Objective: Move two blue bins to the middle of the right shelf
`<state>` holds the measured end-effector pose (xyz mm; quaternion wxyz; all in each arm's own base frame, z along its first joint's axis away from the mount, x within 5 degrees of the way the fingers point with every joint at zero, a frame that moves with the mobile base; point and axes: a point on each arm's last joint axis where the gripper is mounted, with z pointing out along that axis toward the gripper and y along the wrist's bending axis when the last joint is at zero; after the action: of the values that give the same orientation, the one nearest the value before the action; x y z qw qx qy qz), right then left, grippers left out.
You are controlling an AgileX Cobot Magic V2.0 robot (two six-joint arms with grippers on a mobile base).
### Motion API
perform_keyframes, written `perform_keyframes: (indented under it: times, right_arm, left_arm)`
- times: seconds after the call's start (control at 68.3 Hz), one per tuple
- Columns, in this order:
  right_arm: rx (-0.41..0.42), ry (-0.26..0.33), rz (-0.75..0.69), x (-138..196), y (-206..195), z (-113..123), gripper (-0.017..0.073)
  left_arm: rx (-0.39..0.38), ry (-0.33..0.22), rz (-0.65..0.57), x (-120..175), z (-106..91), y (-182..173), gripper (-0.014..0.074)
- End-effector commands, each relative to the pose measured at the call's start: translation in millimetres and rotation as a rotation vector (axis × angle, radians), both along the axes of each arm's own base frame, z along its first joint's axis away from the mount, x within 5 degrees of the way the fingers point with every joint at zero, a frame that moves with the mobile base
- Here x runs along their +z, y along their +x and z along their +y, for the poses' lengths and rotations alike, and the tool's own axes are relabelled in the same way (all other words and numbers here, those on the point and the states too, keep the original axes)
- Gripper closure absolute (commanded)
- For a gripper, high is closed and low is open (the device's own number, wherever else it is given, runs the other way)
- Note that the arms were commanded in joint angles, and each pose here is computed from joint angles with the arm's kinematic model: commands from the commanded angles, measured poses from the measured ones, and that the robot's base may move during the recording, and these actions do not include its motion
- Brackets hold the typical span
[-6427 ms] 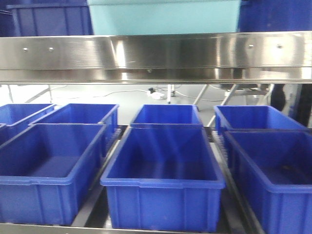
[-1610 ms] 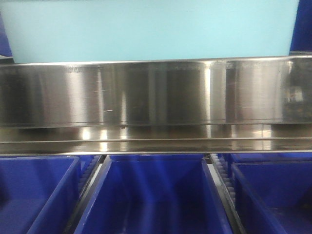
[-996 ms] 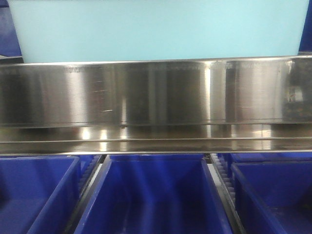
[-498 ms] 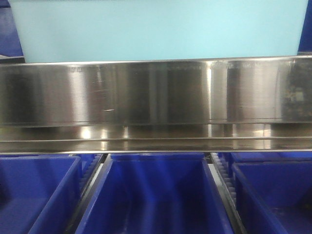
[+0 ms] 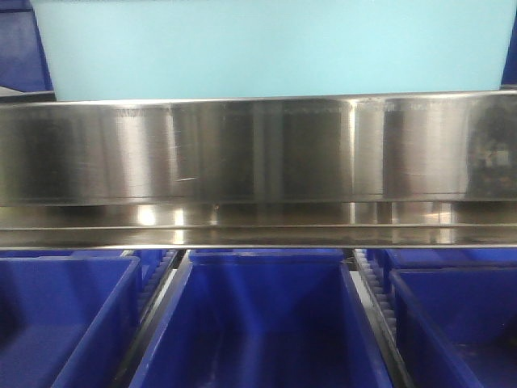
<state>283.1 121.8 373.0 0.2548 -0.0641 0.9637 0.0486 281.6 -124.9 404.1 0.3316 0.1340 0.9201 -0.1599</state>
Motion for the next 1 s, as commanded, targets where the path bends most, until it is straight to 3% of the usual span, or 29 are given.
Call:
perform_keyframes:
  times: [0.0, 0.176, 0.468, 0.571, 0.659, 0.747, 0.805, 0.937, 0.981]
  right_arm:
    - [-0.001, 0.014, -0.028, -7.5, 1.6, 0.5, -0.0009]
    - [0.004, 0.05, -0.019, -18.8, 2.1, 4.2, -0.0009]
    - [0.005, 0.052, -0.011, -24.6, 2.4, 4.8, -0.0009]
    - [0.005, 0.052, -0.011, -24.6, 2.4, 4.8, -0.0009]
    - [0.005, 0.052, -0.011, -24.6, 2.4, 4.8, 0.0014]
    - [0.005, 0.052, -0.011, -24.6, 2.4, 4.8, 0.0094]
    - [0.005, 0.052, -0.011, -24.6, 2.4, 4.8, 0.0195]
    - [0.004, 0.049, -0.005, -24.9, 1.9, 4.5, 0.0509]
    - [0.004, 0.049, -0.004, -25.0, 1.8, 4.5, 0.0634]
  left_arm:
    - [-0.042, -0.005, -0.009, -6.5, -10.2, 0.1, -0.0006]
    - [-0.088, 0.045, 0.015, -18.0, -24.3, 0.9, -0.0006]
    - [-0.058, 0.111, 0.136, -39.8, -24.2, 6.9, 0.0002]
    - [-0.045, 0.103, 0.142, -39.8, -24.2, 6.9, 0.0043]
    - [-0.043, 0.106, 0.155, -41.3, -24.2, 7.0, 0.0138]
    - [-0.043, 0.11, 0.164, -42.9, -24.5, 7.5, 0.0275]
    - [-0.043, 0.11, 0.164, -43.5, -24.8, 8.1, 0.0382]
    - [-0.044, 0.11, 0.168, -43.7, -24.9, 7.8, 0.0683]
    - [-0.045, 0.113, 0.174, -44.0, -24.6, 7.3, 0.0704]
